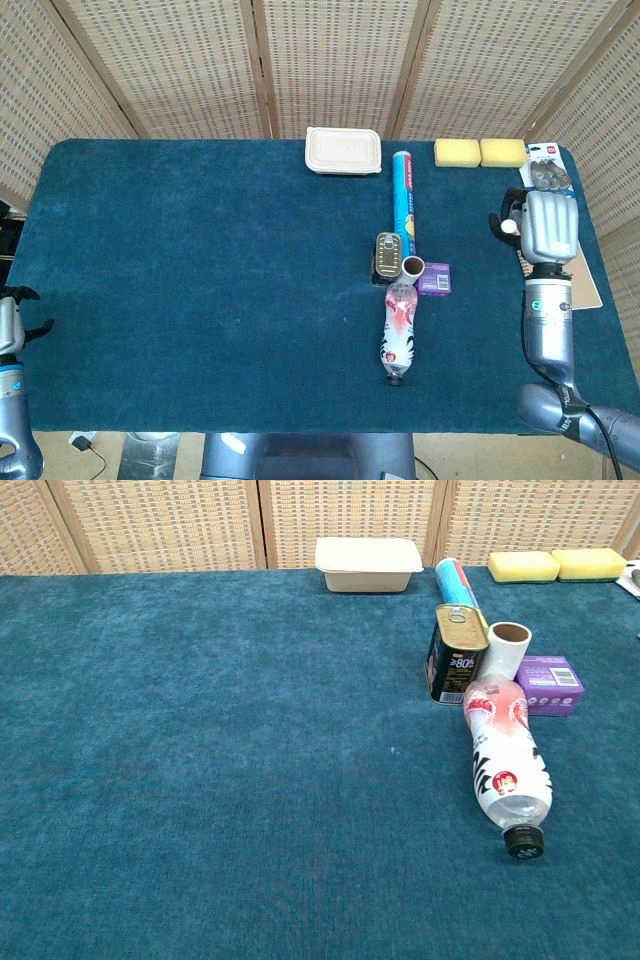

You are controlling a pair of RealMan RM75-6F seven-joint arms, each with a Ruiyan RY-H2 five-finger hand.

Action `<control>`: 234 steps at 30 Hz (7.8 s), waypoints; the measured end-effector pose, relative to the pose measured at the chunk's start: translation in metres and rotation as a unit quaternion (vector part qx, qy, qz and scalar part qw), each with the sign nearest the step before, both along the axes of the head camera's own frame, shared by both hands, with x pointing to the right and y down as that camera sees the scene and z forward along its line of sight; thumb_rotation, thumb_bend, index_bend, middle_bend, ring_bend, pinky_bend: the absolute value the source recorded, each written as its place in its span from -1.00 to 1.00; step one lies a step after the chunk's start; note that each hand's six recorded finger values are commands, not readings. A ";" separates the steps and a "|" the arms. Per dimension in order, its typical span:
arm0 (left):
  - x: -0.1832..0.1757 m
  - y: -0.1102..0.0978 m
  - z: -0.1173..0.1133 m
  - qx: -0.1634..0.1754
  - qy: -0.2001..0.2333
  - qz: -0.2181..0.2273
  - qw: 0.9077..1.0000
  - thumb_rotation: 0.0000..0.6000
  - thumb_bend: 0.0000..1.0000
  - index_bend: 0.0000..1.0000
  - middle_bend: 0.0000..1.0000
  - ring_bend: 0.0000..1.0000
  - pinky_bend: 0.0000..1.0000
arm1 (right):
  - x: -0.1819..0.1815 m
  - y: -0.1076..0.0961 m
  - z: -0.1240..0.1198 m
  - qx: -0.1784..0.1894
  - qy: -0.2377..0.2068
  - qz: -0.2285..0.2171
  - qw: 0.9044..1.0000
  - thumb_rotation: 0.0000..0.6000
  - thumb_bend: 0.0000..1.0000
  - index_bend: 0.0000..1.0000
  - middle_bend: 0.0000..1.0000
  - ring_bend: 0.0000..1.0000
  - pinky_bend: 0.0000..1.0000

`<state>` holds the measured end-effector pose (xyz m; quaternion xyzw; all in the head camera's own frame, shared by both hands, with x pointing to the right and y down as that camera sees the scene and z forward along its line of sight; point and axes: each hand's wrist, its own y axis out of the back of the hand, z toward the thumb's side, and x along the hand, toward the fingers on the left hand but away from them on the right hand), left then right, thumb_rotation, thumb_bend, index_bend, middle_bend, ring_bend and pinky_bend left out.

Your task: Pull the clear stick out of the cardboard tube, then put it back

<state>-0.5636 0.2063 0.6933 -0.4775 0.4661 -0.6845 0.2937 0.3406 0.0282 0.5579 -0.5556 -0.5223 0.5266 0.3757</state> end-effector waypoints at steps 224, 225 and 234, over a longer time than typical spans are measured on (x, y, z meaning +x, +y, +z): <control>0.000 0.000 0.000 0.000 0.000 0.000 1.000 1.00 -0.69 -0.09 -0.16 -0.53 -0.37 | -0.119 0.012 0.089 -0.208 -0.216 -0.059 0.952 1.00 -0.22 0.57 0.86 0.81 0.64; 0.000 0.000 0.000 0.000 0.000 0.000 1.000 1.00 -0.69 -0.09 -0.16 -0.53 -0.37 | -0.119 0.012 0.089 -0.209 -0.217 -0.059 0.952 1.00 -0.22 0.57 0.86 0.80 0.63; 0.000 0.000 0.000 0.000 0.000 0.000 1.000 1.00 -0.69 -0.09 -0.16 -0.53 -0.37 | -0.118 0.015 0.097 -0.217 -0.218 -0.061 0.950 1.00 -0.27 0.55 0.80 0.75 0.57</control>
